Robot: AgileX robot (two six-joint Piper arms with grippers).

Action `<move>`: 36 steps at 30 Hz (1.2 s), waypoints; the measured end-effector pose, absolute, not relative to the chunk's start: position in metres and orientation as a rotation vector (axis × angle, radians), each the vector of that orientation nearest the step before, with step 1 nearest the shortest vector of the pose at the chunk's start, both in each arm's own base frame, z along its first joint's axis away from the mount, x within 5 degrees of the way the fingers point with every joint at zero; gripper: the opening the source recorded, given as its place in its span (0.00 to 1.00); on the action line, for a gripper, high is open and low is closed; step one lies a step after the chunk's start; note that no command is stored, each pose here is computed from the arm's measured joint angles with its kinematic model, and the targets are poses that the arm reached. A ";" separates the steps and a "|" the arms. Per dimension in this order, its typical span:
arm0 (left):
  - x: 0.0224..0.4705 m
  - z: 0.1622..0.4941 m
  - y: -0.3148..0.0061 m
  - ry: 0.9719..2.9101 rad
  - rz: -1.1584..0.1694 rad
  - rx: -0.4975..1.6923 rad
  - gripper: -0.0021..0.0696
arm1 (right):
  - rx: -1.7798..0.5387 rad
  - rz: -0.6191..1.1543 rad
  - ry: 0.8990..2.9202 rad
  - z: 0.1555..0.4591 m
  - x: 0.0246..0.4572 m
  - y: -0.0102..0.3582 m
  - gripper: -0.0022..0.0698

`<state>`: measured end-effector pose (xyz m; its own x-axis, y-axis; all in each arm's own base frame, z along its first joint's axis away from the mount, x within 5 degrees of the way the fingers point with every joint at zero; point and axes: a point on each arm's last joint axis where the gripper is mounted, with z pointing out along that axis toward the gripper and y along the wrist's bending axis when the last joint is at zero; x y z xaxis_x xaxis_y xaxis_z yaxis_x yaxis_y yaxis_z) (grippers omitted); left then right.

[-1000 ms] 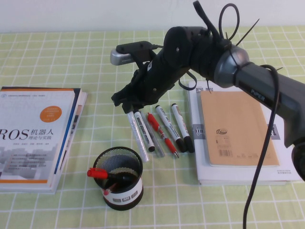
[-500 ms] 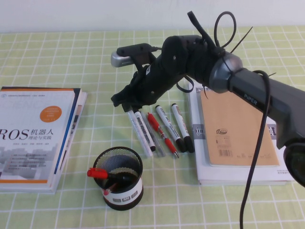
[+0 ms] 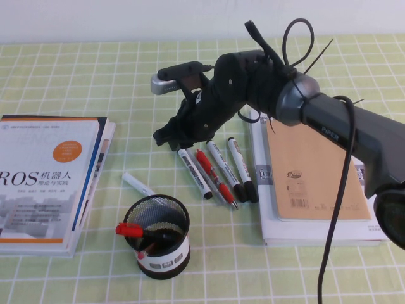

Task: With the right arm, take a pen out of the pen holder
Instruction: 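Take a marker out of the pen holder and lay it on the table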

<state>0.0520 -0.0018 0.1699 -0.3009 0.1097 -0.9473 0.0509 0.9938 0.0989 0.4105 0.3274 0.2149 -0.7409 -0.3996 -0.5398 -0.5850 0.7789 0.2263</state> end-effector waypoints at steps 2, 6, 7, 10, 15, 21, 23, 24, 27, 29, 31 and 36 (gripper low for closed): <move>0.052 0.170 -0.002 1.877 0.058 0.116 0.02 | -0.753 0.511 2.500 0.219 0.409 0.325 0.22; 0.052 0.170 -0.002 1.877 0.058 0.116 0.02 | -0.795 0.450 2.489 0.247 0.399 0.315 0.15; 0.052 0.170 -0.002 1.877 0.058 0.116 0.02 | -0.806 0.434 2.486 0.254 0.395 0.312 0.12; 0.052 0.170 -0.002 1.877 0.058 0.116 0.02 | -0.827 0.408 2.459 0.283 0.376 0.301 0.05; 0.052 0.170 -0.002 1.877 0.058 0.116 0.02 | -0.832 0.411 2.434 0.321 0.332 0.271 0.02; 0.052 0.170 -0.002 1.877 0.058 0.116 0.02 | -0.838 0.382 2.416 0.346 0.278 0.227 0.01; 0.052 0.170 -0.002 1.877 0.058 0.116 0.02 | -0.827 0.392 2.384 0.357 0.258 0.211 0.01; 0.052 0.170 -0.002 1.877 0.058 0.116 0.02 | -0.819 0.398 2.366 0.360 0.248 0.203 0.01; 0.052 0.170 -0.002 1.877 0.058 0.116 0.02 | -0.792 0.431 2.323 0.361 0.220 0.182 0.01; 0.052 0.170 -0.002 1.877 0.058 0.116 0.02 | -0.777 0.459 2.315 0.359 0.202 0.170 0.01; 0.052 0.170 -0.002 1.877 0.058 0.116 0.02 | -0.777 0.470 2.313 0.358 0.186 0.158 0.01; 0.052 0.170 -0.002 1.877 0.058 0.116 0.02 | -0.802 0.439 2.338 0.352 0.161 0.138 0.01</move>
<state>0.0520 -0.0018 0.1699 -0.3009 0.1097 -0.9473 0.0509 0.9938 0.0989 0.1613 0.1378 0.3521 -0.6227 -0.4342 -0.6509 -0.6408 0.7604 0.1058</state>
